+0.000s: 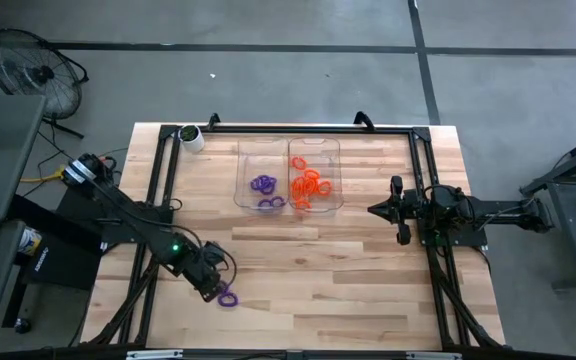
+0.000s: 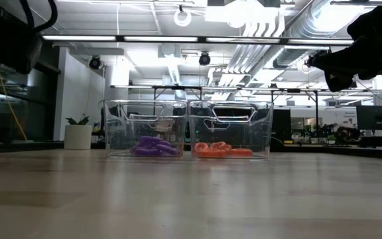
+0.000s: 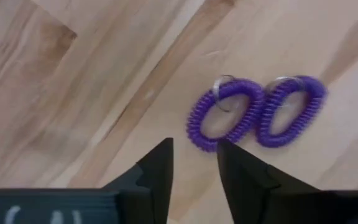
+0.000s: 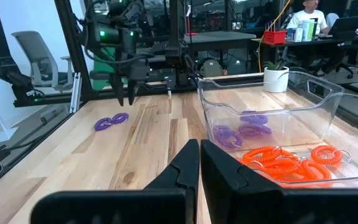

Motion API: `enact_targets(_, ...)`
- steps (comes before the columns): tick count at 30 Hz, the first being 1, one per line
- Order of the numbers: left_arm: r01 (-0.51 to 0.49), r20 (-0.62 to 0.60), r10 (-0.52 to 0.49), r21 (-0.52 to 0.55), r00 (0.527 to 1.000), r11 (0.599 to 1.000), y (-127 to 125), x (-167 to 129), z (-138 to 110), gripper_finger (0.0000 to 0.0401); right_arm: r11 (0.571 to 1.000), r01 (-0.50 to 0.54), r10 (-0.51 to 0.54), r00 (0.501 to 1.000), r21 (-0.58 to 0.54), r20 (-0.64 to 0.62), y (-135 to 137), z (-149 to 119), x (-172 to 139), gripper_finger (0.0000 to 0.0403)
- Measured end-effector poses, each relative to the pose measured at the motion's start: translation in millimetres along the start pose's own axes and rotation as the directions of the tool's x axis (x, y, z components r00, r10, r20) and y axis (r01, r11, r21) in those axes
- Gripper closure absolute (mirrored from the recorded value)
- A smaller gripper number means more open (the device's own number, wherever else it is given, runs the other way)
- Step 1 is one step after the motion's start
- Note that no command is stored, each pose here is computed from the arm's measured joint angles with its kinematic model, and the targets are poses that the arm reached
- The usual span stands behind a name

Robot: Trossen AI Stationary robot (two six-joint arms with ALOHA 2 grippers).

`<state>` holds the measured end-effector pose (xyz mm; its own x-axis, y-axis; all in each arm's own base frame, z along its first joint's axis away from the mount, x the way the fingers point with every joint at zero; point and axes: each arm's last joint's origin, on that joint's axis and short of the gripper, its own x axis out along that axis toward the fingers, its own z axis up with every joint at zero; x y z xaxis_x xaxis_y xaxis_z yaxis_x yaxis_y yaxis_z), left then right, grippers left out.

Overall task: Sort spring keychains
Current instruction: Put the purple spring keychain into the left transparent bin

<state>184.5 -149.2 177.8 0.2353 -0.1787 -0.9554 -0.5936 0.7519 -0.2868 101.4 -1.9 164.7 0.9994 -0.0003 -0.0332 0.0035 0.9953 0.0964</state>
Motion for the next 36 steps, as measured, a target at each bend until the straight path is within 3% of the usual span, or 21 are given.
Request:
enact_targets(6, -0.047, -0.010, 0.047, 0.002, 0.999, 0.999, -0.7, 12.7, 0.0, 0.0259, 1.000, 0.000, 0.000, 1.000, 0.000, 0.000, 0.0, 0.0, 0.0, 0.0392)
enact_targets(17, -0.044, -0.005, 0.044, 0.004, 0.999, 0.999, -7.0, 30.2, 1.4, 0.0258, 1.000, 0.000, 0.000, 1.000, 0.000, 0.000, 0.0, 0.0, 0.0, 0.0392)
enact_targets(30, -0.155, -0.007, 0.155, 0.007, 0.988, 0.988, -4.1, 51.6, 1.1, 0.0258, 1.000, 0.000, 0.000, 1.000, 0.000, 0.000, 0.0, 0.0, 0.0, 0.0392)
enact_targets(36, -0.194, -0.005, 0.194, 0.009, 0.981, 0.981, -1.4, 55.6, 0.8, 0.0289, 1.000, 0.000, 0.000, 1.000, 0.000, 0.000, 0.0, -0.1, 0.0, 0.0392)
